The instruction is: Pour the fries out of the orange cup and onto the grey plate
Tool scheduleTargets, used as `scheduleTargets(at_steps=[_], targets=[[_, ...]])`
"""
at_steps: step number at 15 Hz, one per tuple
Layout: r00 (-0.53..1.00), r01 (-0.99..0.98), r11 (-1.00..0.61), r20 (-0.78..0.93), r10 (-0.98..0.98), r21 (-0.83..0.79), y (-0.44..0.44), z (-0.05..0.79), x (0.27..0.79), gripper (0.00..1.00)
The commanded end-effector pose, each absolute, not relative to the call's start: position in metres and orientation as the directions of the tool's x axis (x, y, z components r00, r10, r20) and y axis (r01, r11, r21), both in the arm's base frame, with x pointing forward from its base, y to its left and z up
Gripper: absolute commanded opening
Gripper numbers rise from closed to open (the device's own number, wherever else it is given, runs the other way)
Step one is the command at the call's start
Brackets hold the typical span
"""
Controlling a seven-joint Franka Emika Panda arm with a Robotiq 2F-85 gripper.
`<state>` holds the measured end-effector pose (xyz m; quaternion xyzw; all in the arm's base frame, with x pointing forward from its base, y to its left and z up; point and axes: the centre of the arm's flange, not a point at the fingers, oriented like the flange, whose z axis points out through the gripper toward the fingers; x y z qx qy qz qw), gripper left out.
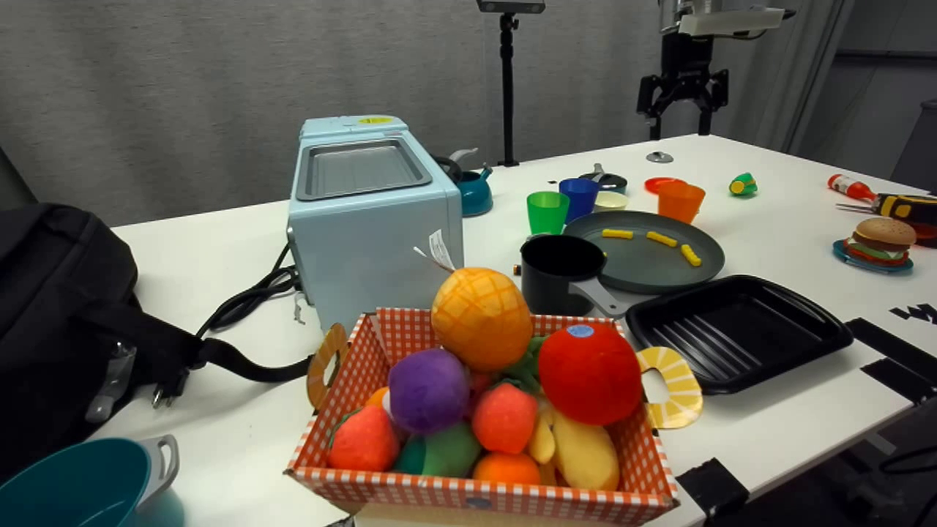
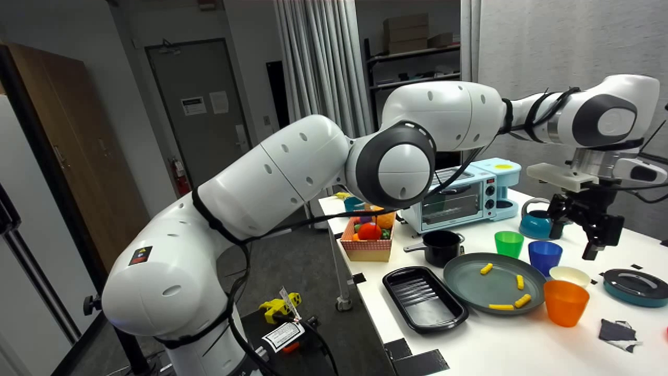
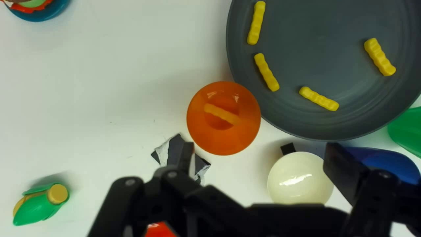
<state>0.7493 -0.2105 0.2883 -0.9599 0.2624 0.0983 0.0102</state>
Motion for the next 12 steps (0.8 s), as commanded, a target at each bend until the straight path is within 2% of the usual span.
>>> scheduleTargets(at_steps=[1, 5, 6, 12], targets=[[0.866, -0.468, -0.883, -0.217, -0.450, -0.037, -0.207, 0.302, 0.718, 1.00], [0.882, -0.446, -0.891, -0.215, -0.420, -0.089, -0.209, 0.312, 0.716, 1.00], [0.871, -0.466, -0.884, -0.196, -0.451, -0.035, -0.211, 0.304, 0.748, 1.00], [0.875, -0.459, -0.887, -0.200, -0.441, -0.054, -0.213, 0.308, 0.746, 1.00]])
